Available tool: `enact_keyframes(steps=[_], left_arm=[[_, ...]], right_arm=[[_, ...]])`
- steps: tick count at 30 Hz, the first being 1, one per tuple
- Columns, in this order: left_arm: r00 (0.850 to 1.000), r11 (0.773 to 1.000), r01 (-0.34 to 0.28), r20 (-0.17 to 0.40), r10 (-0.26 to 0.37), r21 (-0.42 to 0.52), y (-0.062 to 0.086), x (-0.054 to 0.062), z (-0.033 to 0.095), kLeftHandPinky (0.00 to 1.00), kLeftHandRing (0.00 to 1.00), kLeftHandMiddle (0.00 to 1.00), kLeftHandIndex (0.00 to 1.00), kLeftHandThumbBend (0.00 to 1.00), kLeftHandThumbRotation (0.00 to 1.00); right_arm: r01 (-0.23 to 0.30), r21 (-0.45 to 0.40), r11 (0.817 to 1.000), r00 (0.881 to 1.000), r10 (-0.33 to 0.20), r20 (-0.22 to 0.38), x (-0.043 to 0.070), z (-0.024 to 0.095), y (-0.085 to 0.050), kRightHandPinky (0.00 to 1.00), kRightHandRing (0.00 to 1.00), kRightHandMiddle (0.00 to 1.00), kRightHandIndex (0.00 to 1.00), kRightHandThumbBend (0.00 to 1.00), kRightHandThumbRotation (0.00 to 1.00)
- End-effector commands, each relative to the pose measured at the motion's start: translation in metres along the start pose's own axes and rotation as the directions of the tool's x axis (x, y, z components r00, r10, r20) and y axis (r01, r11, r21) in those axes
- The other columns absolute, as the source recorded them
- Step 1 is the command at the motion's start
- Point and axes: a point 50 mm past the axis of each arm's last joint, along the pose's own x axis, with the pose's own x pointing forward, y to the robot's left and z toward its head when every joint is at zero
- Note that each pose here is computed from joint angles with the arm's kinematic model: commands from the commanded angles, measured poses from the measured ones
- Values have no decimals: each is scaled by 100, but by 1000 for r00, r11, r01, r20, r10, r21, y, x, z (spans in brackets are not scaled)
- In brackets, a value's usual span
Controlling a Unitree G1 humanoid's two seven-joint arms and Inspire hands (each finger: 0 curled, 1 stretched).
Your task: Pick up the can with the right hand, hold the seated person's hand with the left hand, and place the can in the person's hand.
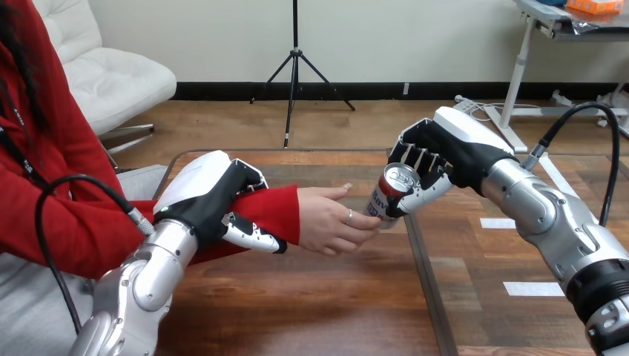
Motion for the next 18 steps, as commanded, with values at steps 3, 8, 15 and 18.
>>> enact_keyframes(steps=[3, 8, 15, 18], left_arm=[[830, 942, -315, 449, 331, -113, 80, 24, 128, 22, 28, 36, 37, 71, 0], [831, 945, -306, 451, 325, -116, 79, 25, 130, 22, 28, 36, 37, 71, 0], [836, 949, -290, 450, 313, -121, 76, 25, 131, 22, 28, 36, 38, 71, 0], [835, 950, -289, 456, 310, -117, 75, 26, 131, 23, 29, 36, 38, 70, 0]], right_arm=[[204, -16, 979, 937, -190, 294, 14, 81, -60, 36, 40, 45, 45, 74, 0], [208, -16, 978, 930, -192, 314, 14, 85, -60, 36, 40, 45, 45, 74, 0], [205, -5, 979, 929, -193, 317, 15, 92, -61, 35, 40, 45, 44, 73, 0], [205, -1, 979, 927, -194, 321, 16, 95, -61, 35, 40, 45, 44, 73, 0]])
